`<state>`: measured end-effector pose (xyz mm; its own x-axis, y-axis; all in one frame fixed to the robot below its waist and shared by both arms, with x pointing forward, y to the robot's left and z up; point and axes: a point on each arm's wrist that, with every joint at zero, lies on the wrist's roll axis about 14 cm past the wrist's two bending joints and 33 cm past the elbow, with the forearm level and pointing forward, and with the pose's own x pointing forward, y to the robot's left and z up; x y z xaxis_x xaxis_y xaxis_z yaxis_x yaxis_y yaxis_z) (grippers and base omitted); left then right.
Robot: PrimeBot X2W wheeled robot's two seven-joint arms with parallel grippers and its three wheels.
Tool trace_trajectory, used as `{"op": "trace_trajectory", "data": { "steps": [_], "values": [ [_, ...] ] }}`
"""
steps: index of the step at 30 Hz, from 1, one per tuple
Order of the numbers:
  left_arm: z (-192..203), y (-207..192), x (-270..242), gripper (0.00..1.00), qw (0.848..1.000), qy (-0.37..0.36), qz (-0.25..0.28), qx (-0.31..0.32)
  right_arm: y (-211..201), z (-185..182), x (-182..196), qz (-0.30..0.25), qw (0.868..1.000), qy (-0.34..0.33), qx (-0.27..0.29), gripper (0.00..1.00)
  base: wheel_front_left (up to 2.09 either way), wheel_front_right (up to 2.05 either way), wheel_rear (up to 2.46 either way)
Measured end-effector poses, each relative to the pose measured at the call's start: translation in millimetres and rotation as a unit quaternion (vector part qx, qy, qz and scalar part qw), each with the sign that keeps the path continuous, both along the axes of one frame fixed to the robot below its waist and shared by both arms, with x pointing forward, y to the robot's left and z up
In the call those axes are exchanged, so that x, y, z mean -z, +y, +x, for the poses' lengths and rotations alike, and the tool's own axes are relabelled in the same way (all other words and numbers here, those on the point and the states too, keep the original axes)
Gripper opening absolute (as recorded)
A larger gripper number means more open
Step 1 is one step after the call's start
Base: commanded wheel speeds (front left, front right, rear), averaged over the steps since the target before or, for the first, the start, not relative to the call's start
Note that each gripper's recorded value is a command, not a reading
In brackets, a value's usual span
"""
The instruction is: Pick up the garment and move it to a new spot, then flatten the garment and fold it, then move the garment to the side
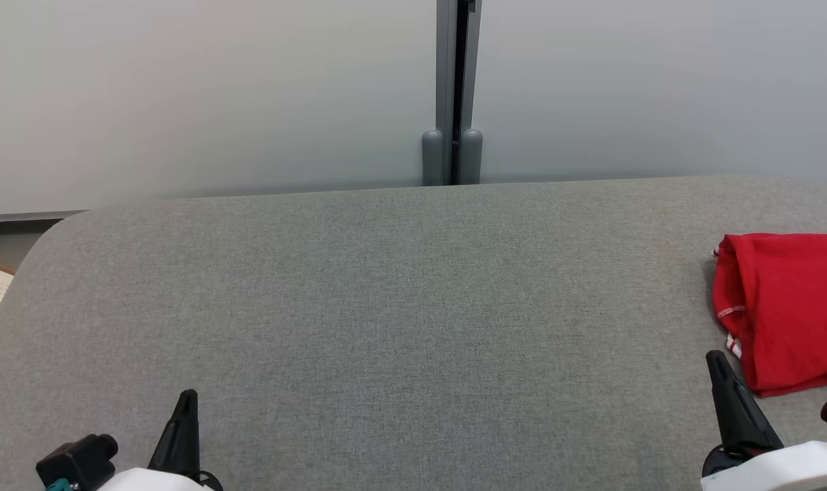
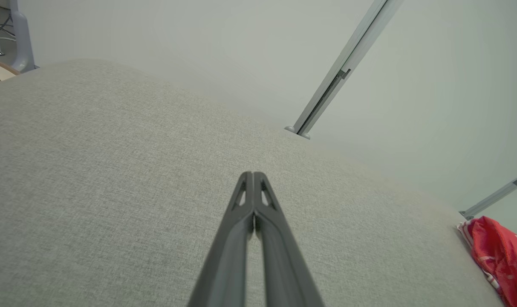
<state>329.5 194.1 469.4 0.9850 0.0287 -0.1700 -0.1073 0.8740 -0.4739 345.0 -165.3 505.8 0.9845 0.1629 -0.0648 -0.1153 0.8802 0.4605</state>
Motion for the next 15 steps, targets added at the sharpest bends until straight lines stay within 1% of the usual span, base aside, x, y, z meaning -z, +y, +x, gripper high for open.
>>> {"op": "trace_trajectory", "data": {
  "steps": [7,15],
  "values": [
    [5.4,0.2,0.2,0.00,0.999,0.003,-0.054,-0.007,-2.5,4.4,-0.2,0.056,0.998,0.004,0.009,0.00,0.00,0.00,0.00],
    [11.2,2.2,-0.7,0.00,0.994,0.003,-0.110,-0.015,-6.6,8.8,0.3,0.113,0.993,0.009,0.020,0.00,0.00,0.00,0.00]
  ]
}}
